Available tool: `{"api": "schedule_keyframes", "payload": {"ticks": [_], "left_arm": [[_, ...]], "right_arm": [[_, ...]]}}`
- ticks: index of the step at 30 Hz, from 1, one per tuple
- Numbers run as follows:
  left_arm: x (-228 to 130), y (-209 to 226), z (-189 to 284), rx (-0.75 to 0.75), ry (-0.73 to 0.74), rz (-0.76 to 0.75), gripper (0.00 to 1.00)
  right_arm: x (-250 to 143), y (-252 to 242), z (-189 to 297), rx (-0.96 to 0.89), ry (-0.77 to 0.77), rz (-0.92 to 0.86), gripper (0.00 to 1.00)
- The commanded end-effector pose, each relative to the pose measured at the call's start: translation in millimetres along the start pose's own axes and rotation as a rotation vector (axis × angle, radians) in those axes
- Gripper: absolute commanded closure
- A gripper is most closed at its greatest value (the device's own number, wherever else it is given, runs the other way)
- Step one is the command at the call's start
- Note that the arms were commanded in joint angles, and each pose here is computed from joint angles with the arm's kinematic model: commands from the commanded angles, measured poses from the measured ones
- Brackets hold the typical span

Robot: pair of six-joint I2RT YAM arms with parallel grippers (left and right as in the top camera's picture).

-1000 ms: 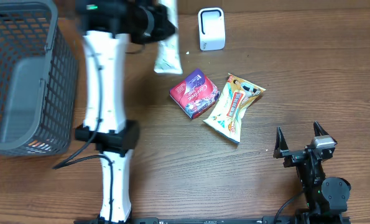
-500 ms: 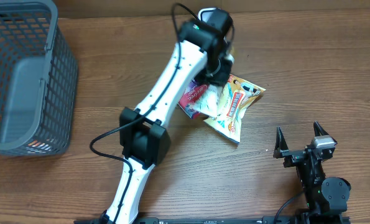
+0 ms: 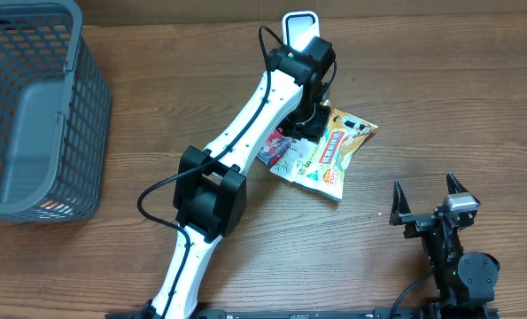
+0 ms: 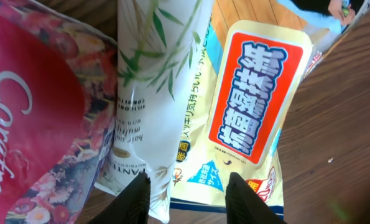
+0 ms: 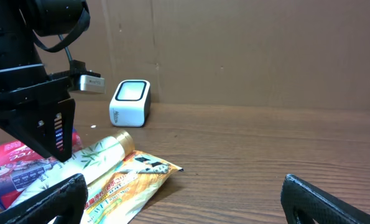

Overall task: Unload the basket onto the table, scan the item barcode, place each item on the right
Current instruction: 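Carry the spray can over the table near the scanner, then release the spray can onto the pouch and retract the left arm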

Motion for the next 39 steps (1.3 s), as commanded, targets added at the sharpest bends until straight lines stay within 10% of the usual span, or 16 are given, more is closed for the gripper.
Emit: {"api": "schedule_keyframes", "payload": {"ticks": [1,16,24,26,39], "left_arm": [[0.5,1.2,26.6,-0.007,-0.042,0.0,0.69],[2.6,30.4,199.9,-0.042,-0.422,0.057,0.65],[-40.1,98.1,297.0,-0.034,-0.656,0.208,0.45],[-64.4,123.2,330.2,-0.006,-0.744,0.277,0.0],[-161.6,290.4,368.6,-0.02,-0.849,0.827,0.0]], "right_arm": [[-1.7,-3.1,0.0,-0.018,-0.005,0.001,0.0],[-1.7,-3.1,0.0,-0.018,-0.005,0.001,0.0],[-1.7,-3.1,0.0,-0.018,-0.005,0.001,0.0],[-1.7,-3.1,0.0,-0.018,-0.005,0.001,0.0],[-1.7,-3.1,0.0,-0.018,-0.005,0.001,0.0]]}}
Point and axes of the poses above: each gripper's point midway between its finger pads, its own z axis back along the fingers, its own y axis along the line the jaws close on, x = y × z, the point moved 4 cm from there along z, back along the fingers, and after that the axes turned 3 degrees about -z, right-handed, at the moved point
